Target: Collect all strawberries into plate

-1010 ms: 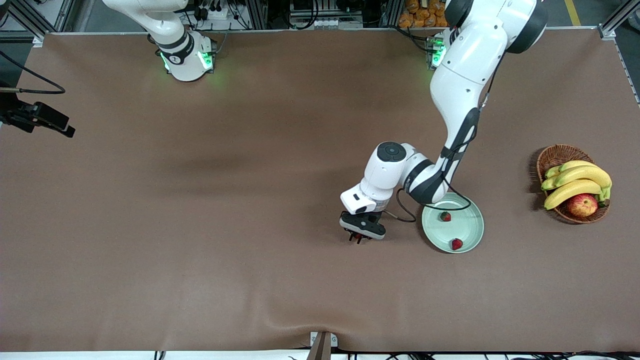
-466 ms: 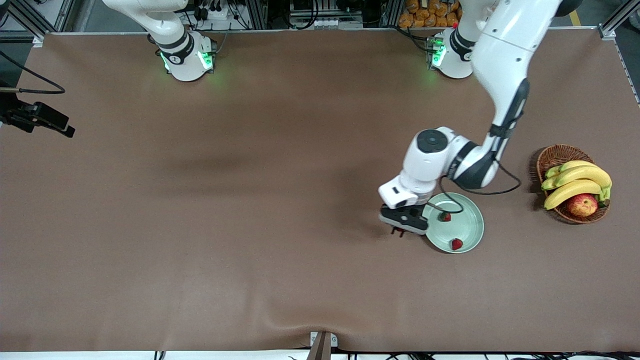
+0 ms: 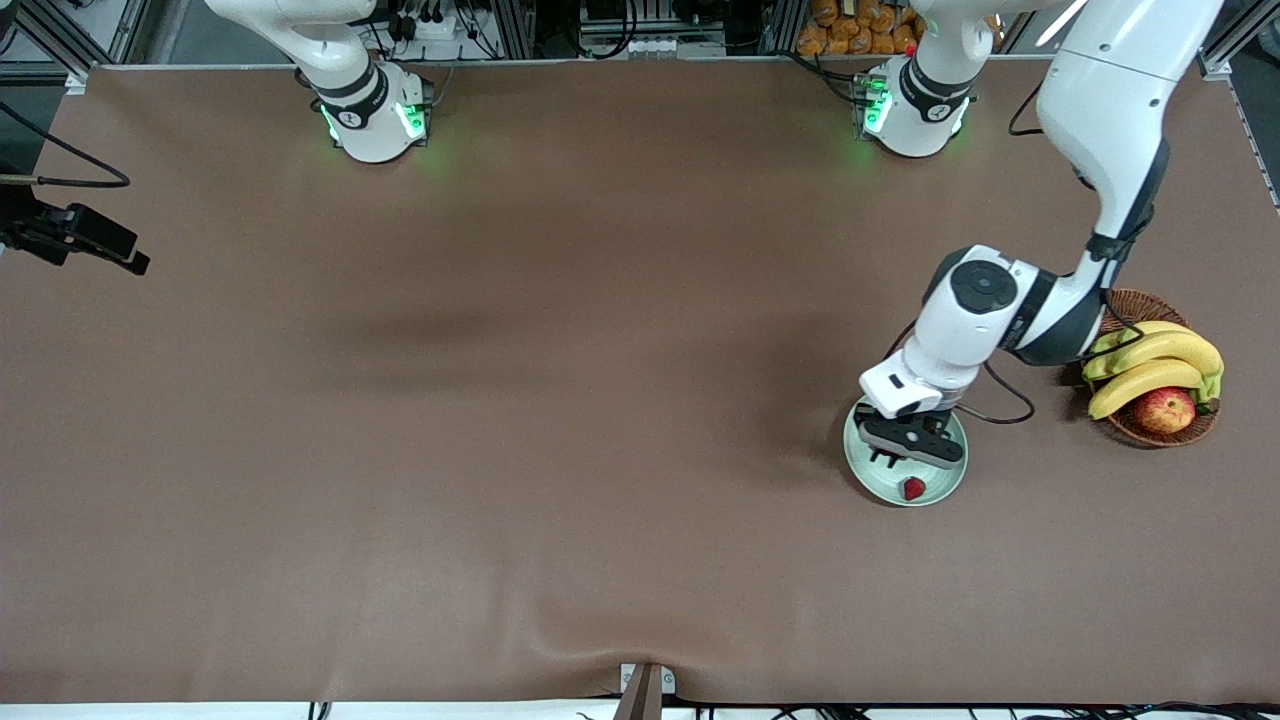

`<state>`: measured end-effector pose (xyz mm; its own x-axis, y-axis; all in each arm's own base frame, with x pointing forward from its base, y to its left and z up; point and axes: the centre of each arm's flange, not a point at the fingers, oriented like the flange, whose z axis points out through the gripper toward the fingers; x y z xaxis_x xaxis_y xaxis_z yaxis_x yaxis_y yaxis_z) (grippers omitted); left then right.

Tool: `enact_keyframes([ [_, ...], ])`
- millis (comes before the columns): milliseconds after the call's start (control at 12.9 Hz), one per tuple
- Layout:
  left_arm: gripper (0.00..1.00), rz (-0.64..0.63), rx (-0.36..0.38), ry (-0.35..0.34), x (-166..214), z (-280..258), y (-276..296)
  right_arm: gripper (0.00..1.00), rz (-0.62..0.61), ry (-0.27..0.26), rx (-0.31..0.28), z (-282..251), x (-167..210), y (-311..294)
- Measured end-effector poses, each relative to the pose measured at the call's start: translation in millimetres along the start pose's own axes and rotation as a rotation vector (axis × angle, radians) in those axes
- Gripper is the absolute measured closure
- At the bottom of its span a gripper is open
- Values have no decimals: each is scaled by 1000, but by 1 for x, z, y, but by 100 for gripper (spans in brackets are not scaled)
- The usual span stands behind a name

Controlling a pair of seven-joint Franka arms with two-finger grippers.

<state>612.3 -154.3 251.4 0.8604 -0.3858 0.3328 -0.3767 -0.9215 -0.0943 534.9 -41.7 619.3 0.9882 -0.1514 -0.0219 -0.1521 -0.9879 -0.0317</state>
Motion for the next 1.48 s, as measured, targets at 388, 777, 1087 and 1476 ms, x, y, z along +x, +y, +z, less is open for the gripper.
enact_keyframes([
  [388, 63, -22, 2, -14, -9, 3, -15, 0, 0, 0, 0, 0, 0, 0],
  [777, 7, -33, 6, -15, -10, 4, -23, 0, 0, 0, 0, 0, 0, 0],
  [1087, 0, -40, 25, -47, -9, 0, -27, 0, 0, 0, 0, 0, 0, 0],
  [1476, 0, -163, 66, -159, 10, -41, -47, 0, 0, 1, 0, 0, 0, 0],
])
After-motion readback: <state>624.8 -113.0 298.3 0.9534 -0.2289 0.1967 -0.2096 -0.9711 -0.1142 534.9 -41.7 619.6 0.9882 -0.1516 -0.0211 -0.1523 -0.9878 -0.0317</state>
